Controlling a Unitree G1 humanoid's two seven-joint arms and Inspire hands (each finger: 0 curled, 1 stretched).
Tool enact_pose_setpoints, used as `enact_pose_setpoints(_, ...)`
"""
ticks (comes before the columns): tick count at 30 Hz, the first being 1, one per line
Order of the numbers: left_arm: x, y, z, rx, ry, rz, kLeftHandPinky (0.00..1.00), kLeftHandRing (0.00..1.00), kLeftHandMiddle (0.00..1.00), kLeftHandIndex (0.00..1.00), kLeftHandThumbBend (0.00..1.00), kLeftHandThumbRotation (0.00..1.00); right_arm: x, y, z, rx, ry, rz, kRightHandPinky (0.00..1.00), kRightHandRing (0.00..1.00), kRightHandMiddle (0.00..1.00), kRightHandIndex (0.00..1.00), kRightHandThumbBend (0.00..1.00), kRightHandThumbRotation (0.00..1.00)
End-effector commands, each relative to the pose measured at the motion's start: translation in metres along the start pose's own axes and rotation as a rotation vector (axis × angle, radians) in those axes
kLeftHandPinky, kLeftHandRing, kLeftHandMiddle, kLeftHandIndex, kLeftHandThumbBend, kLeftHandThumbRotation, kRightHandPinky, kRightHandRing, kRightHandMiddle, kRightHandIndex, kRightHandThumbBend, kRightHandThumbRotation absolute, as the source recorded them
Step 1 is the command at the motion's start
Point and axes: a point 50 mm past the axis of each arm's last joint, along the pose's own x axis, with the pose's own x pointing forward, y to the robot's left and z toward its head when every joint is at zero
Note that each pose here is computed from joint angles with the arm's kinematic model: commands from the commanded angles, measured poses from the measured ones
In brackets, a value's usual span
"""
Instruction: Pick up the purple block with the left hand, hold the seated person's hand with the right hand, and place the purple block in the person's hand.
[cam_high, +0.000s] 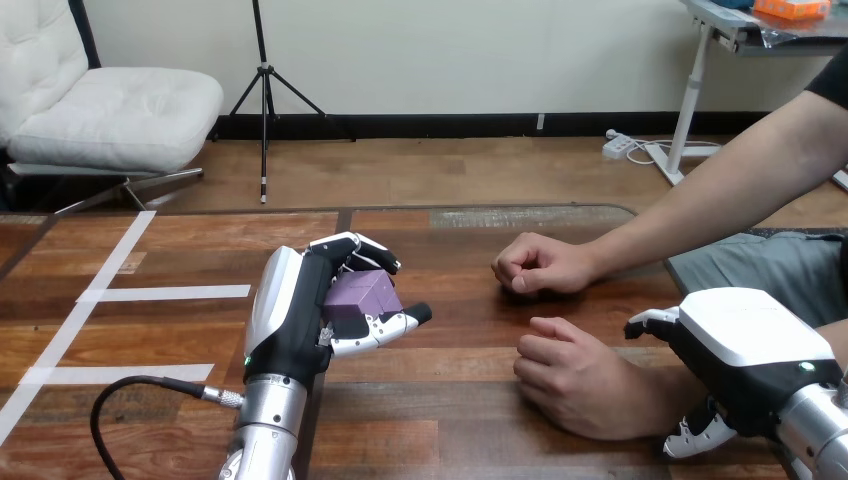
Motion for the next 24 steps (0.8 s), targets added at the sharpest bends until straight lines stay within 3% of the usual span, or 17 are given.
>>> enact_pose_setpoints(1,0.0145,0.0094,0.0196,-0.023,-0.098,0.051,0.37,0.43,0.48,0.49,0.72,0.00,0.0077,-0.0177,0.0022,-0.049,-0.006,-0.042,0.81,0.84,0.84,0.81,0.85,0.07)
enact_pose_setpoints(24,0.0131,0.0116,0.0216,-0.023,-0.115,0.054,0.37,0.43,0.49,0.50,0.71,0.00,0.0145,-0.0138,0.0018,-0.072,0.055,0.023,0.83,0.85,0.85,0.82,0.82,0.11)
